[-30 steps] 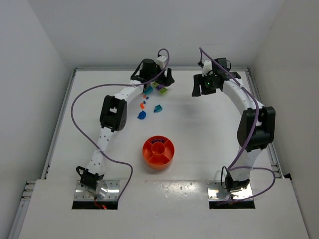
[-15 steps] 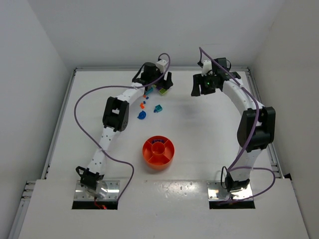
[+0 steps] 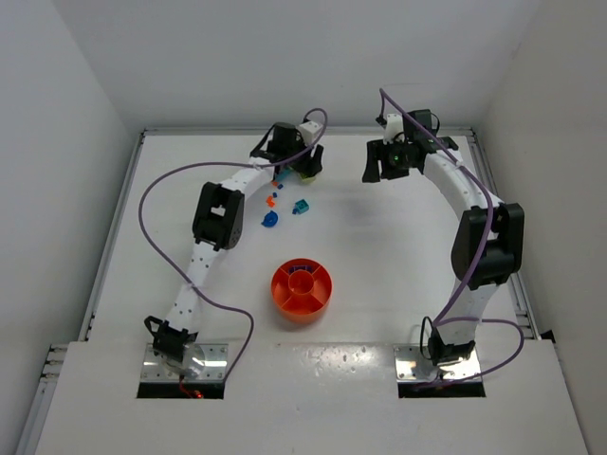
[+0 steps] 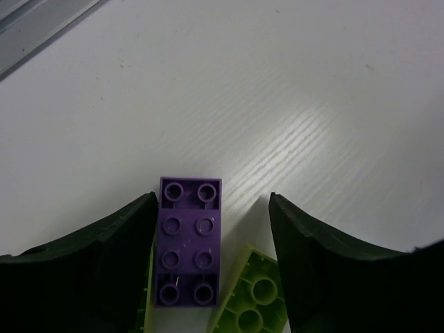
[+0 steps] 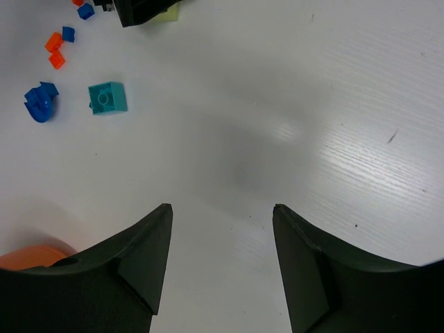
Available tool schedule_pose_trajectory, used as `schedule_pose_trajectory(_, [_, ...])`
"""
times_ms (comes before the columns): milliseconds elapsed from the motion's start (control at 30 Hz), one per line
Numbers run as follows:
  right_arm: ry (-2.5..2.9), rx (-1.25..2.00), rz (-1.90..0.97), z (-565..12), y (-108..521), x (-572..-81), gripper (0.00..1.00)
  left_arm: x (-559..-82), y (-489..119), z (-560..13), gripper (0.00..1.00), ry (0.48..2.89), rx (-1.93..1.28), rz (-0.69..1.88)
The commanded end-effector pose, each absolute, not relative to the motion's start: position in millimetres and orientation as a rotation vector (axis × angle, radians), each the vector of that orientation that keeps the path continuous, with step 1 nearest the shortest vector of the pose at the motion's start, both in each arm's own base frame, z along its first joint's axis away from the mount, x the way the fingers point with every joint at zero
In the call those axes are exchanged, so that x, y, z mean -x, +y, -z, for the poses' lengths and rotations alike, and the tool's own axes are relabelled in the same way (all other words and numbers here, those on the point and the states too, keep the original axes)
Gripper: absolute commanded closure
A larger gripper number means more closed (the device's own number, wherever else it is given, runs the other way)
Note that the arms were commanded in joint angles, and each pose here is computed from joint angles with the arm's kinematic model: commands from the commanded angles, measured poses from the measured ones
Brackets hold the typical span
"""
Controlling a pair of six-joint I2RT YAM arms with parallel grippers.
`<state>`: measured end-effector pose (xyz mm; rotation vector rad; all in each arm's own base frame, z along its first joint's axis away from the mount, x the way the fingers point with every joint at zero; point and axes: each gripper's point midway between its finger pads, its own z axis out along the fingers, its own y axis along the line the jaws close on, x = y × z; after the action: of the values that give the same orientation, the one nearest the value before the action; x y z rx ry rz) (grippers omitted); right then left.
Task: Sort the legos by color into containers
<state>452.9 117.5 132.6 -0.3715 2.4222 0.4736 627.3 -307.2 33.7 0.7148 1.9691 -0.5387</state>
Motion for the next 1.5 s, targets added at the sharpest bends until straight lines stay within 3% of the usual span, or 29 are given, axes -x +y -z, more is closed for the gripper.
schedule_pose_trajectory(0, [2.357,0.372,-0.520,-151,125,-463,0.39,-609,-299,-54,0.29,2.010,-0.762,0.513])
schedule_pose_trajectory(367, [2.363,0.374,-0.565,-144,130,-458,0.39,-571,-267,-57,0.47,2.078,-0.792,0.554])
schedule_pose_trajectory(1167, [2.357,0.380,-0.615,-145,136,-458,0.39,-585,-294,-40,0.50,2.066,-0.807,0.556])
schedule_pose_trajectory(1267, [2.357,0.380,-0.615,-145,136,-458,0.39,-584,-292,-34,0.44,2.094,-0.804,0.546])
schedule_pose_trajectory(1467, [2.367,0.379,-0.617,-142,136,-456,0.39,-582,-293,-31,0.46,2.098,-0.823,0.518])
